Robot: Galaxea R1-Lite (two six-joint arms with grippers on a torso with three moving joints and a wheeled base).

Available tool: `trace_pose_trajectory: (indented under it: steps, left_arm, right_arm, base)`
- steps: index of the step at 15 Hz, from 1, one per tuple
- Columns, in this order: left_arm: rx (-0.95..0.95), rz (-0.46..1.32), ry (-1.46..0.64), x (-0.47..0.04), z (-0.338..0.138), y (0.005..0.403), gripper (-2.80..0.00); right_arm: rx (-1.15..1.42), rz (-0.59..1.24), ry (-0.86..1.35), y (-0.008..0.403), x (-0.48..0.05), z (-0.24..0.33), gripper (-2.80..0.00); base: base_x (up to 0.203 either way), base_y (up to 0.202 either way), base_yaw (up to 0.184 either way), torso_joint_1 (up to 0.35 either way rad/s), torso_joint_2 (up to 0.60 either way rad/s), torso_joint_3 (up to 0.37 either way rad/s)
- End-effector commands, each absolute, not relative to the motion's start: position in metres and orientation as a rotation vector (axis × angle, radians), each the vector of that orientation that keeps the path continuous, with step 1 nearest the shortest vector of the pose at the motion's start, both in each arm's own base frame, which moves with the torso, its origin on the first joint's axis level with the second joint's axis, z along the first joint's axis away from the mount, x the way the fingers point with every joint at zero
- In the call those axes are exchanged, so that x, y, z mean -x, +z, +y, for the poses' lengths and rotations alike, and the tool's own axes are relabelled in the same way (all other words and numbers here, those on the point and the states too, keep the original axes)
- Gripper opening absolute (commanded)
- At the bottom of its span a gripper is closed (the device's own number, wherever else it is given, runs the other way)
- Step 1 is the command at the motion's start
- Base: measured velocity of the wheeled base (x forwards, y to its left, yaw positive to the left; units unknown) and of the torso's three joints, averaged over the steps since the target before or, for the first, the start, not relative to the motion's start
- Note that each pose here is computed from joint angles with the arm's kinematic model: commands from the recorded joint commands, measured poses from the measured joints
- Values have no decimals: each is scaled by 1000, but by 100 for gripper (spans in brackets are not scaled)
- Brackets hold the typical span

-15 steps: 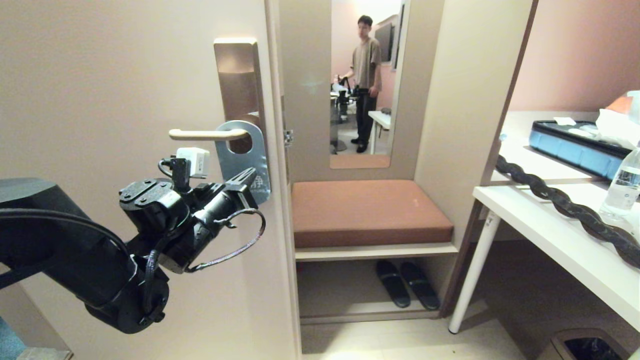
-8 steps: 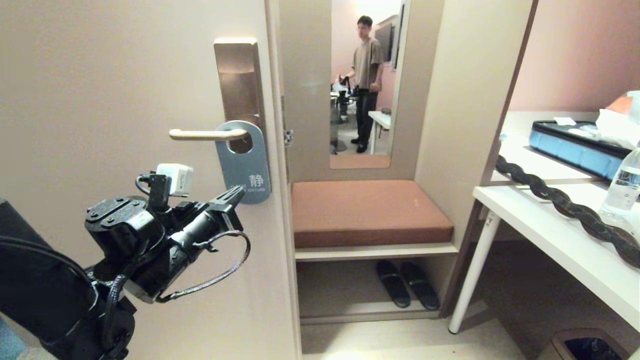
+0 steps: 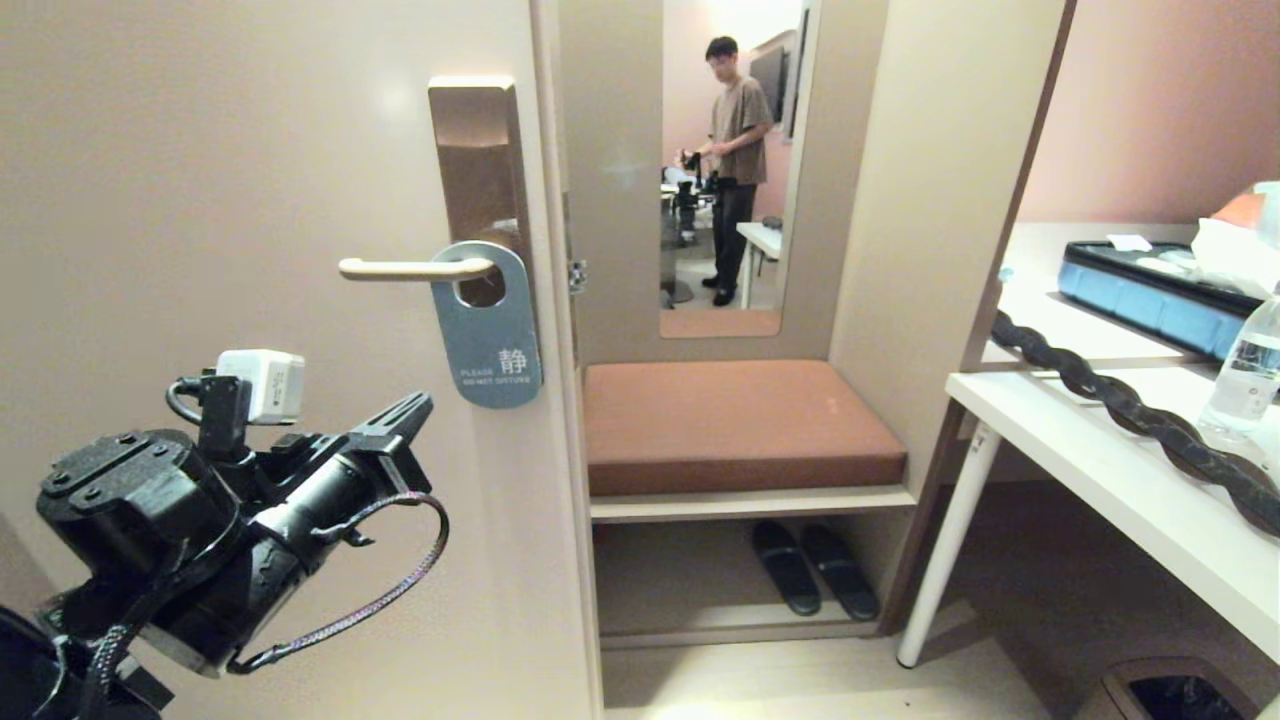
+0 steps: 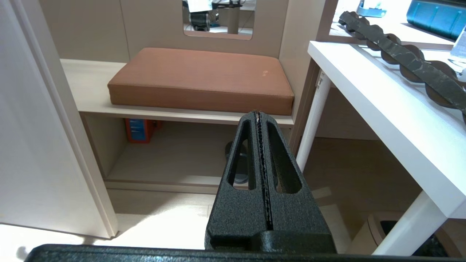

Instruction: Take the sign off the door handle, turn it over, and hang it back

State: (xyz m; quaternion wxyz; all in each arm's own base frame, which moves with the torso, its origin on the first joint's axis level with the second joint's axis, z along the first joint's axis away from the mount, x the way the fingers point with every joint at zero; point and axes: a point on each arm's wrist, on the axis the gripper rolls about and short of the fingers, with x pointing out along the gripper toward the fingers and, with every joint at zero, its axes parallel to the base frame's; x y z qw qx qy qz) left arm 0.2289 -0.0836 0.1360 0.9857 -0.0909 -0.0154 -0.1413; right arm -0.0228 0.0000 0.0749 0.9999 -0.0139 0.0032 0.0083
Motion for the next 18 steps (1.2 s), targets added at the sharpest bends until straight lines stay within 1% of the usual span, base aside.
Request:
trace_pose_trajectory:
  steps: [1,9,11,14,18]
  left_arm:
    - [197,-90,-285,-214,-78,146,-280]
    - [192,-59,-176,-170,-59,140,-280]
    - [192,-86,-167,-158,-54,143,-280]
    - [162,-175,-125,-141,-46,157,-280]
    - [127,-211,-30,-117,-28,167,-280]
  right_arm:
    - [29,6,17,75,23,0,-280]
    - [29,6,17,75,23,0,-280]
    - [29,6,17,75,23,0,-280]
    - [29,6,17,75,23,0,-280]
    - [29,6,17,75,23,0,-280]
  base:
    - [0,0,0,0,0,0]
    - [0,0,0,0,0,0]
    - [0,0,0,0,0,0]
    - [0,0,0,0,0,0]
    - [0,0,0,0,0,0]
